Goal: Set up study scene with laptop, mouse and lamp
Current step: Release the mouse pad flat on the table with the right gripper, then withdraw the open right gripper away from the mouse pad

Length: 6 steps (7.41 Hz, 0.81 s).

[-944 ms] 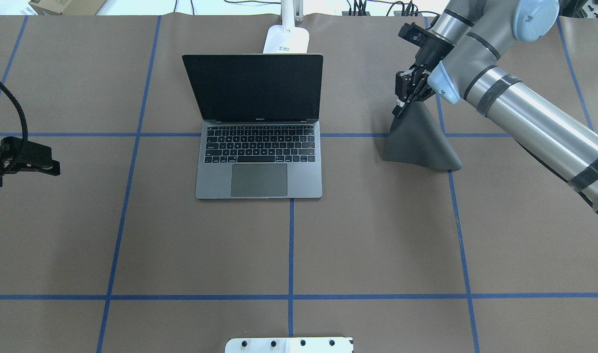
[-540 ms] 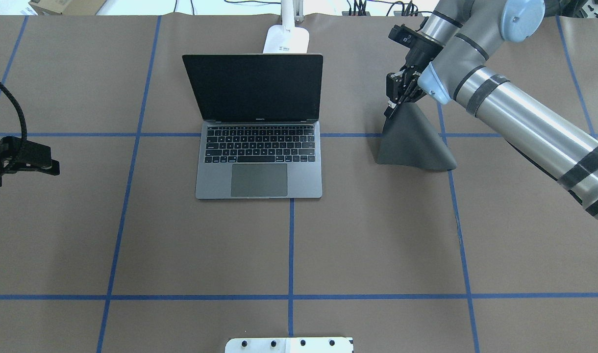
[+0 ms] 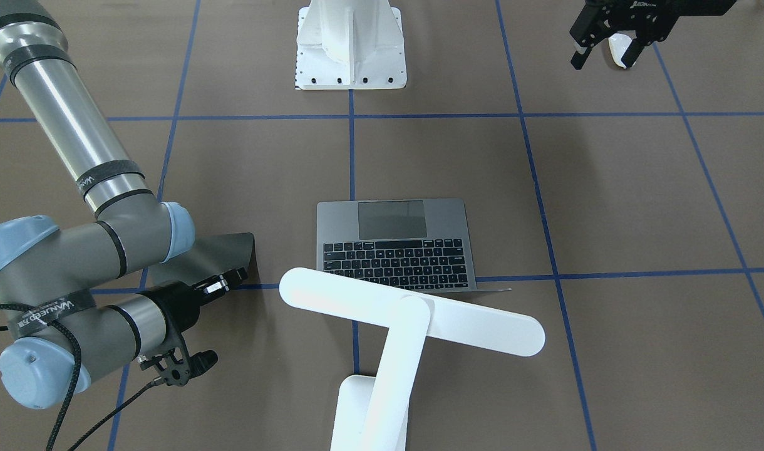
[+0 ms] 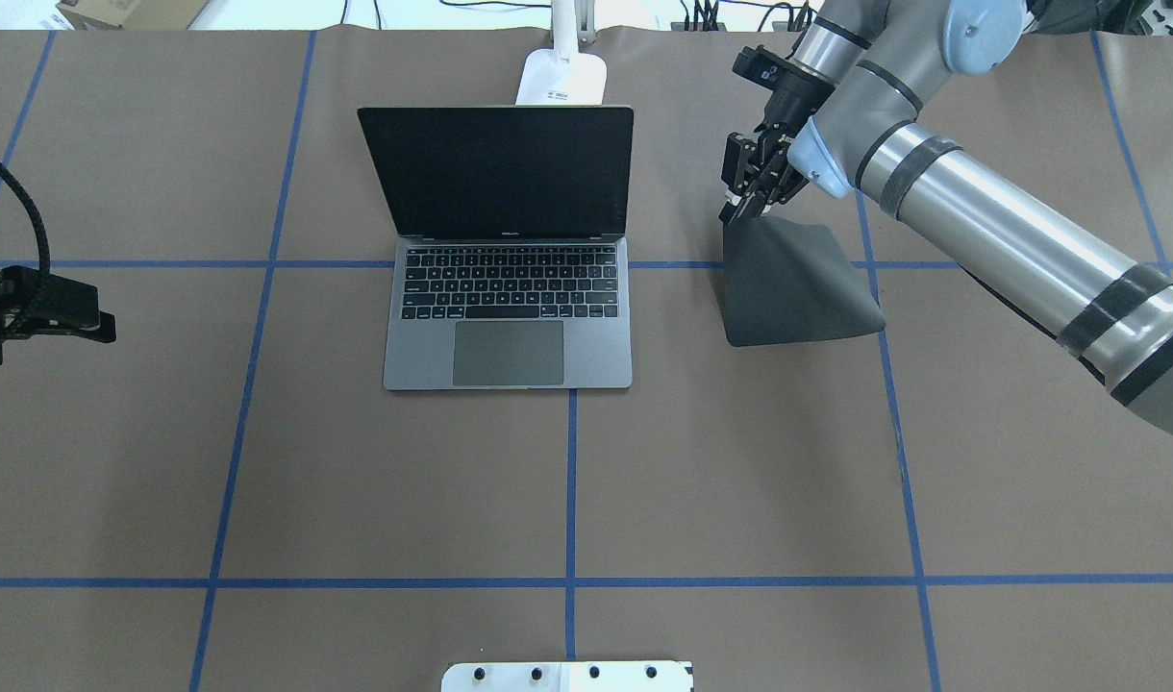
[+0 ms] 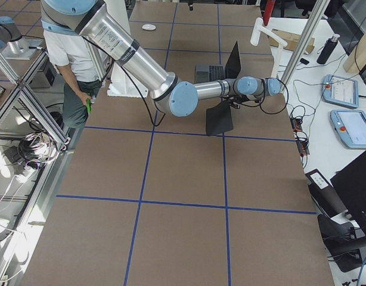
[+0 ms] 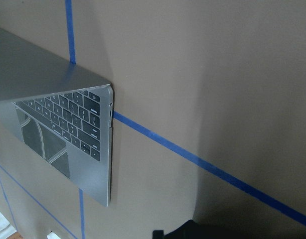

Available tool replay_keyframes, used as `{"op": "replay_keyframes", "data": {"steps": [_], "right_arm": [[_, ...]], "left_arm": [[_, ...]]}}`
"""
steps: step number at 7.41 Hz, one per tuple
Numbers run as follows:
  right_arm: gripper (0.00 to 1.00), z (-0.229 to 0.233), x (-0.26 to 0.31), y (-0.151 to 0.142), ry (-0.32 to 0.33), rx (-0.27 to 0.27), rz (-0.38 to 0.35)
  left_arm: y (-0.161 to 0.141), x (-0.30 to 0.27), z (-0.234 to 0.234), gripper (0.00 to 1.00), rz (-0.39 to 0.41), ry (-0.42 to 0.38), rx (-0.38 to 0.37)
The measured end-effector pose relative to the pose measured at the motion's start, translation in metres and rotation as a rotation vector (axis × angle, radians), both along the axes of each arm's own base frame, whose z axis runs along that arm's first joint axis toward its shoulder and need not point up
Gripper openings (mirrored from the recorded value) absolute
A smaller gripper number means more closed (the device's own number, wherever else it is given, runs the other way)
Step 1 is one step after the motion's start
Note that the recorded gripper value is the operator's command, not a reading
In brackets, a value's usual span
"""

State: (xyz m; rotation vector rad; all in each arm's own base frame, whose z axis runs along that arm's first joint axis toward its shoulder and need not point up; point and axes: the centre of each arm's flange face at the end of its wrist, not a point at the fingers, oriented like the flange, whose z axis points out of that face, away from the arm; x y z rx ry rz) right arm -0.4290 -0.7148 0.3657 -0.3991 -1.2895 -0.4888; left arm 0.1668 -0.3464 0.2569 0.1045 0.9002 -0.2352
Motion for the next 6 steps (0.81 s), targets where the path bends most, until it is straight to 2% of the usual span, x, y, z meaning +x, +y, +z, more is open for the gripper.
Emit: {"op": "replay_keyframes", "data": {"steps": [2,4,6], "right_arm": [[0.45,-0.012,-0.002,-0.004,0.0,-0.001,0.005],[0.54,-0.024,0.013,-0.016,0.002,-0.006,0.032],[0.58,-0.018,0.048,-0.032,0.008,-0.016,0.08]], "left_arm": [[0.001,-0.002,0.0,0.99,-0.002,0.001,0.001],[0.003,-0.004,0.0,0.99,-0.003,0.001,0.0],[0.004,-0.004,0.004,0.99,-0.003,-0.005,-0.01]]}}
